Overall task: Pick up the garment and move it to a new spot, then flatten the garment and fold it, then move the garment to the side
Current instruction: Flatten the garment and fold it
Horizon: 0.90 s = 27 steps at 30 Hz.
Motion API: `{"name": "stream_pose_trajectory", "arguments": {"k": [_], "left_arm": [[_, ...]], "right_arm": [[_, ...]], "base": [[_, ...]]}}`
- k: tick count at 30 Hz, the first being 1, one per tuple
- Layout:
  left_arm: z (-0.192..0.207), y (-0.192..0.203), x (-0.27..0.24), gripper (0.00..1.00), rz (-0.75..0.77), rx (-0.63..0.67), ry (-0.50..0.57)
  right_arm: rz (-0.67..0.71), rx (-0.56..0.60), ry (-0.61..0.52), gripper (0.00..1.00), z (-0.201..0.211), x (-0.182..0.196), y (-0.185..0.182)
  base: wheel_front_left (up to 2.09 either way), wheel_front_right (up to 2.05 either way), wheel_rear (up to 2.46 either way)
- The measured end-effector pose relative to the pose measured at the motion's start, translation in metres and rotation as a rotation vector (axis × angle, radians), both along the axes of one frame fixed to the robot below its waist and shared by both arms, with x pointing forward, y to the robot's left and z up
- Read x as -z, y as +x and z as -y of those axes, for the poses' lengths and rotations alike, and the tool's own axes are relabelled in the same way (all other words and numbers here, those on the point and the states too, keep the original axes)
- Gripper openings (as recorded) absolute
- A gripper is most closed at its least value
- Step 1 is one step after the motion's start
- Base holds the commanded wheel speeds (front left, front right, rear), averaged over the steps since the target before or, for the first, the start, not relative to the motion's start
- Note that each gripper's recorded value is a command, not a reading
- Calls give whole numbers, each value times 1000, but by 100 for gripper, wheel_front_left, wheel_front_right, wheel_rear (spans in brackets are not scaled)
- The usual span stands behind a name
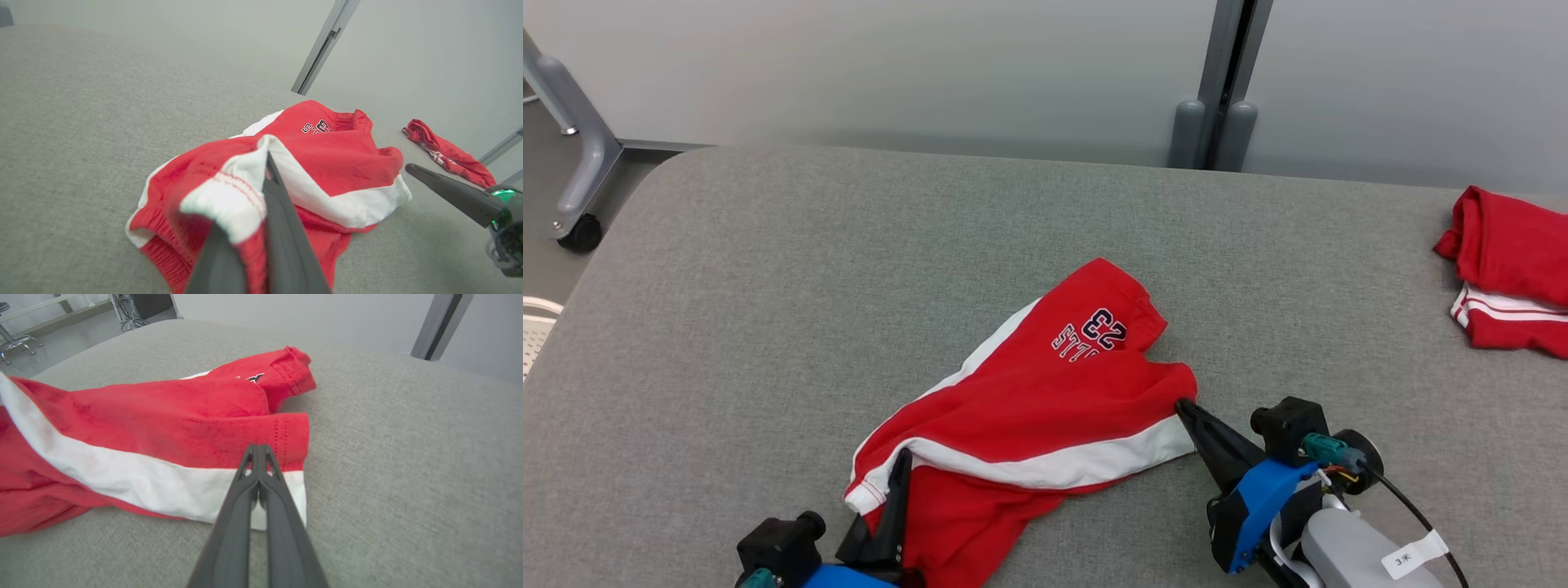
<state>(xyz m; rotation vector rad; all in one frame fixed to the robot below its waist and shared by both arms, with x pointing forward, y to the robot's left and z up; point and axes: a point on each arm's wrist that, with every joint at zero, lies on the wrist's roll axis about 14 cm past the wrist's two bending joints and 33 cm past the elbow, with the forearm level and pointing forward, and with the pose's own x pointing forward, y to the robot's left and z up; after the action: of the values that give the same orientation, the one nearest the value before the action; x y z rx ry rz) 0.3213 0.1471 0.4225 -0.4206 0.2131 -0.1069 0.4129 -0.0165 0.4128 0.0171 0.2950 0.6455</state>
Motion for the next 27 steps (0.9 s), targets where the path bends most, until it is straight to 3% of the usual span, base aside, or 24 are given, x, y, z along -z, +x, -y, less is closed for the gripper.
{"name": "stream_pose_trajectory", "arguments": {"k": [6,7,8,9,10,19,27], "left_arm": [[-2,10,-12,0,43,22,23],[-2,10,-11,0,40,25,24],[-2,8,-8,1,29,25,25],[-2,6,-3,46,15,24,22],[-2,2,1,100,-1,25,24],[-42,-38,24,100,-86,-86,94],[-66,-25,-15,100,48,-117,181]], "right_arm": [[19,43,4,0,17,-7,1],[17,52,4,9,21,-6,0],[18,62,5,37,24,-7,0],[23,72,11,87,26,-9,0],[31,81,19,100,28,-13,1],[92,217,56,100,70,-32,1],[170,333,71,100,107,-51,-4]], "base": [[0,0,0],[0,0,0],[0,0,0],[0,0,0],[0,0,0],[0,0,0],[0,0,0]]}}
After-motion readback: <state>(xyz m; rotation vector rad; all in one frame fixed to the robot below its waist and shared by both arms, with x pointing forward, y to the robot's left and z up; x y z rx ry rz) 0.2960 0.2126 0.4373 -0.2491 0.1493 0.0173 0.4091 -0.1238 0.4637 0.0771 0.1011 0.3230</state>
